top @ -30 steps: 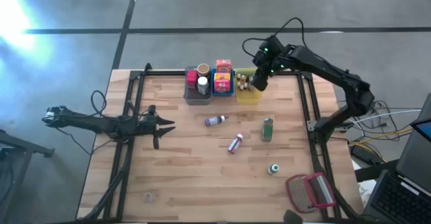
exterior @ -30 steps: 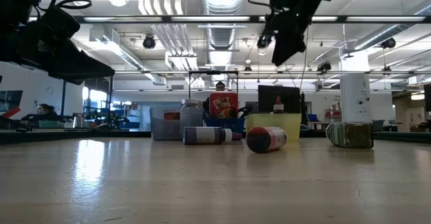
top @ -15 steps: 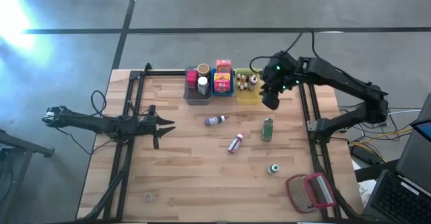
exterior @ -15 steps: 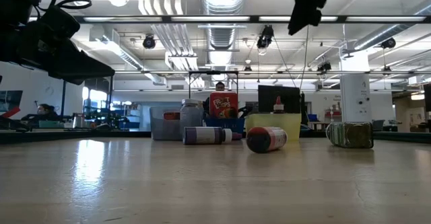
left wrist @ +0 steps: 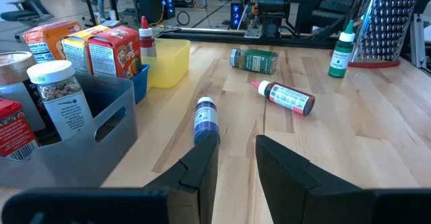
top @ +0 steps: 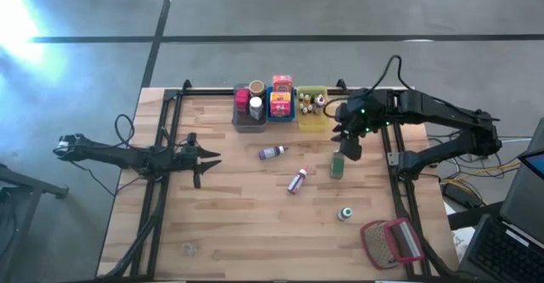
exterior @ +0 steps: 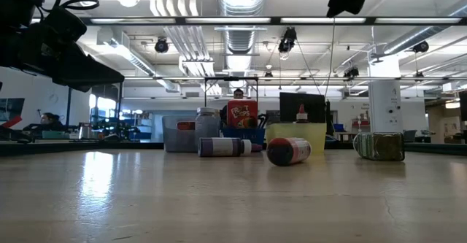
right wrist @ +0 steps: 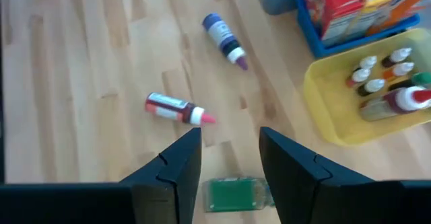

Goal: Pick & Place Kitchen Items
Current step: Put the large green food coloring bottle into the yellow bin

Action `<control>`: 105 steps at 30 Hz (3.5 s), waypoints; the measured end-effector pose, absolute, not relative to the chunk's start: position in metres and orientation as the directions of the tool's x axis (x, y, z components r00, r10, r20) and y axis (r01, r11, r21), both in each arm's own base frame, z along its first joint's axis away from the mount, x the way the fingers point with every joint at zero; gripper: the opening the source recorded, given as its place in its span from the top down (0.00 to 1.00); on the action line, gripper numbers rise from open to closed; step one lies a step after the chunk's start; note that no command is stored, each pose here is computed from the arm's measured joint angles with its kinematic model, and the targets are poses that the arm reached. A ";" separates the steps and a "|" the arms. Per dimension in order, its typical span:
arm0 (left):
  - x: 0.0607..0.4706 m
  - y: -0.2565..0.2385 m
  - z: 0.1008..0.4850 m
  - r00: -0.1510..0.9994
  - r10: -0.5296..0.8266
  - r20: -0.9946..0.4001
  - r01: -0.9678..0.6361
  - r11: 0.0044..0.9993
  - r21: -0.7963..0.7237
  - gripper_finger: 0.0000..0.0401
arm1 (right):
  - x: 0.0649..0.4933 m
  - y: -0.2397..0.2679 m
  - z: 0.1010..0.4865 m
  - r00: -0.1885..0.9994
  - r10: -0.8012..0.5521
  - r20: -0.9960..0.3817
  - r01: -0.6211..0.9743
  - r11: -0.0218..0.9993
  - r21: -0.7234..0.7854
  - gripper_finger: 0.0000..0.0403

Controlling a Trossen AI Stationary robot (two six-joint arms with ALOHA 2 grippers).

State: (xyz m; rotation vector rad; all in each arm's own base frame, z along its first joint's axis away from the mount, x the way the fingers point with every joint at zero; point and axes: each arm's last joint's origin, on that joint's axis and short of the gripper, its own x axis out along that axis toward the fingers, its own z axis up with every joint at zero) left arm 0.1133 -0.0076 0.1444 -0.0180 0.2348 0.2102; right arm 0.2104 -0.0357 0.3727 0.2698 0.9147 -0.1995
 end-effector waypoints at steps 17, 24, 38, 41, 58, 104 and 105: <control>0.113 -0.008 0.144 0.951 0.204 -0.233 -0.209 0.978 0.007 0.73 | 0.212 0.028 0.350 0.531 0.041 -0.847 0.176 0.972 0.158 0.73; 0.113 -0.008 0.144 0.951 0.204 -0.233 -0.208 0.978 0.007 0.73 | 0.204 0.058 0.349 0.508 0.083 -0.857 0.178 0.964 0.199 0.76; 0.113 -0.008 0.144 0.951 0.205 -0.233 -0.209 0.978 0.007 0.73 | 0.180 0.110 0.325 0.465 0.078 -0.882 0.274 0.935 0.227 0.71; 0.113 -0.008 0.144 0.951 0.204 -0.233 -0.208 0.978 0.007 0.73 | 0.176 0.118 0.317 0.454 0.083 -0.887 0.291 0.927 0.236 0.70; 0.113 -0.008 0.144 0.951 0.204 -0.233 -0.208 0.978 0.007 0.73 | 0.186 0.160 0.278 0.392 0.094 -0.915 0.273 0.938 0.214 0.72; 0.113 -0.008 0.144 0.951 0.204 -0.233 -0.209 0.978 0.007 0.73 | 0.184 0.156 0.212 0.251 -0.024 -0.968 0.379 0.922 0.075 0.57; 0.113 -0.008 0.144 0.951 0.204 -0.233 -0.208 0.978 0.007 0.73 | 0.184 0.156 0.211 0.250 -0.024 -0.968 0.379 0.922 0.075 0.56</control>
